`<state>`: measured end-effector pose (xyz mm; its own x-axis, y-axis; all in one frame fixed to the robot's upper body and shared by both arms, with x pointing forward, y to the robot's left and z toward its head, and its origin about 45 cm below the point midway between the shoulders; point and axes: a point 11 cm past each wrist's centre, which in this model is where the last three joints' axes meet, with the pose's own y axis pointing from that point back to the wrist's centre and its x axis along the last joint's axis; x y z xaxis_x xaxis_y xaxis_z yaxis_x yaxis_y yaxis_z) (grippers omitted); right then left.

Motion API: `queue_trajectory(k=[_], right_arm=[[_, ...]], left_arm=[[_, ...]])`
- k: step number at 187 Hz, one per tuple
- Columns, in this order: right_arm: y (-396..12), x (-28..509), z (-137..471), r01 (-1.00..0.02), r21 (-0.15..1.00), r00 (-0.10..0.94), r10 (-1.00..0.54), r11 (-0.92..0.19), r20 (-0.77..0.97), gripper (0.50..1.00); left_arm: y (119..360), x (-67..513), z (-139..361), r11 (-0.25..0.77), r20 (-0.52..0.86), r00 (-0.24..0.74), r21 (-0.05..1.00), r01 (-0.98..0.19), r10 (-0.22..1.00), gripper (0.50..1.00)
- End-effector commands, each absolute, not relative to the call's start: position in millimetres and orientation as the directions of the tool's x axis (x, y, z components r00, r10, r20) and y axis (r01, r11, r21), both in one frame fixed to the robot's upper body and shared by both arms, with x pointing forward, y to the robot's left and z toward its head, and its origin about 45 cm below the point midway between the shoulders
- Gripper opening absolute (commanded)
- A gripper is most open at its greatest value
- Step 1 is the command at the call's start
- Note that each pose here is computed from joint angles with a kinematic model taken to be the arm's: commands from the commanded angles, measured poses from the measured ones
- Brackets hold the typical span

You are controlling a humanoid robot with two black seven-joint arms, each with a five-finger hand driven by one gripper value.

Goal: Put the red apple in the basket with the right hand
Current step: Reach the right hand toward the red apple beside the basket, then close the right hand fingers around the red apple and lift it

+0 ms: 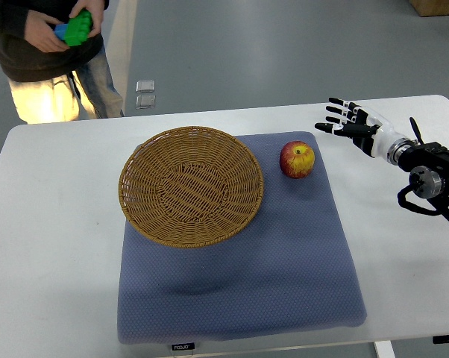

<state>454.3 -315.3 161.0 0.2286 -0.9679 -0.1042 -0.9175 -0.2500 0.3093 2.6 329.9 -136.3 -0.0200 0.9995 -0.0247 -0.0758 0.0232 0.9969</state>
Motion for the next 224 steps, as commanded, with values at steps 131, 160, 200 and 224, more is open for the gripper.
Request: queue_trajectory(k=[131, 160, 200, 224], right_arm=[[-292.3, 464.4, 183.3, -0.862, 0.319, 0.451, -0.883, -0.394, 0.129, 0.924], [-285.7, 469.7, 202.3, -0.813, 0.34, 0.568, -0.772, -0.472, 0.286, 0.924], [-271.9, 472.1, 217.6, -0.745, 0.384, 0.667, -0.619, -0.546, 0.415, 0.924], [-265.3, 472.2, 221.6, -0.713, 0.417, 0.699, -0.527, -0.564, 0.483, 0.924]], left_arm=[[329.9, 2.6, -136.3, 0.023, -0.025, -0.022, 0.997, -0.076, 0.999, 1.0], [331.5, 2.5, -136.2, 0.019, -0.02, -0.023, 0.997, -0.076, 1.0, 1.0], [332.0, 2.5, -136.1, 0.017, -0.019, -0.025, 0.997, -0.076, 1.0, 1.0], [332.5, 2.5, -136.1, 0.015, -0.017, -0.025, 0.997, -0.076, 1.0, 1.0]])
